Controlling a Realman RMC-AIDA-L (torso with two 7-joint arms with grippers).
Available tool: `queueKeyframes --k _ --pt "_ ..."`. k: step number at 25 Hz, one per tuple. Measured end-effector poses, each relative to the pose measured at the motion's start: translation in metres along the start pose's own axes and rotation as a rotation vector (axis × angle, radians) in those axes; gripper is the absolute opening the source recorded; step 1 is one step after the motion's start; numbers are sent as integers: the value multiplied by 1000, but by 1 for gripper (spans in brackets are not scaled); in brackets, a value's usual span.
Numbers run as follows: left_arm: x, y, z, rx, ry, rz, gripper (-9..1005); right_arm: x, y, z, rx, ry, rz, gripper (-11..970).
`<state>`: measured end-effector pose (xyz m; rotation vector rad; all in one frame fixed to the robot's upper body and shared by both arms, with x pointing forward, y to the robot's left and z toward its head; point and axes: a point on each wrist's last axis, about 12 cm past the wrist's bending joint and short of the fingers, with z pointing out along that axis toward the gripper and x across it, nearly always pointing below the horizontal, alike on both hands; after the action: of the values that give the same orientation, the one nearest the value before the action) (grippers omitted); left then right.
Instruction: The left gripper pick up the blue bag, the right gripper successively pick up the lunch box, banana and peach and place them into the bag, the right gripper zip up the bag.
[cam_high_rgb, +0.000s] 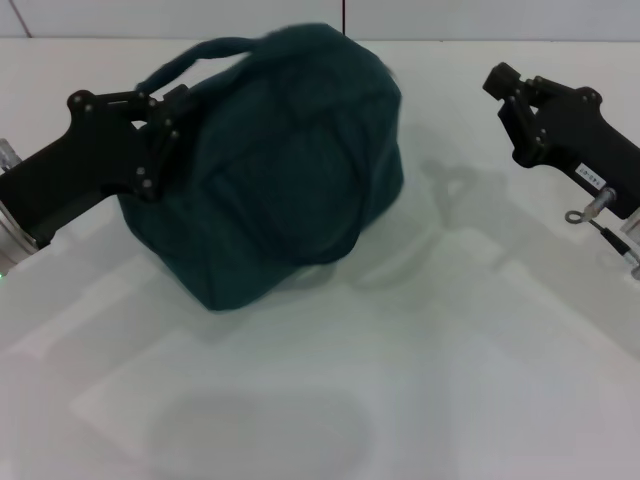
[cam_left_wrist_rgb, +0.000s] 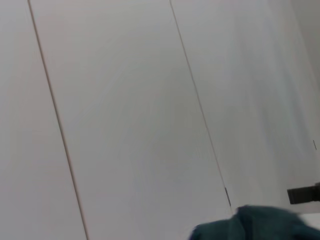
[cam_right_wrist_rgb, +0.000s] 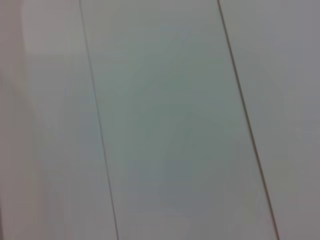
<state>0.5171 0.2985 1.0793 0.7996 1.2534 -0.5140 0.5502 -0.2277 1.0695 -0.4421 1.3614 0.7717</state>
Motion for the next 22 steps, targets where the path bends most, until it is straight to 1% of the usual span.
queueKeyframes --k 6,8,11,12,13,15,19,22 --pt "-1 1 3 13 -2 -15 43 4 -5 -4 27 37 2 17" --pt "-1 0 5 23 -3 -16 43 3 -8 -5 37 40 -24 79" --pt "-2 -2 6 48 -7 -7 42 1 -16 -7 89 37 -78 171" --pt "-3 -3 6 62 -9 -2 42 1 -18 -7 104 42 -91 181" --pt "-6 -5 7 96 -21 6 41 2 -20 -6 113 54 -105 191" --pt "-8 -6 7 112 -31 7 40 3 -21 2 105 87 -133 211" --pt "-12 -5 10 141 -57 -5 39 8 -22 25 82 181 -184 250" --pt "-13 -4 13 145 -60 -5 39 8 -20 41 54 222 -208 280"
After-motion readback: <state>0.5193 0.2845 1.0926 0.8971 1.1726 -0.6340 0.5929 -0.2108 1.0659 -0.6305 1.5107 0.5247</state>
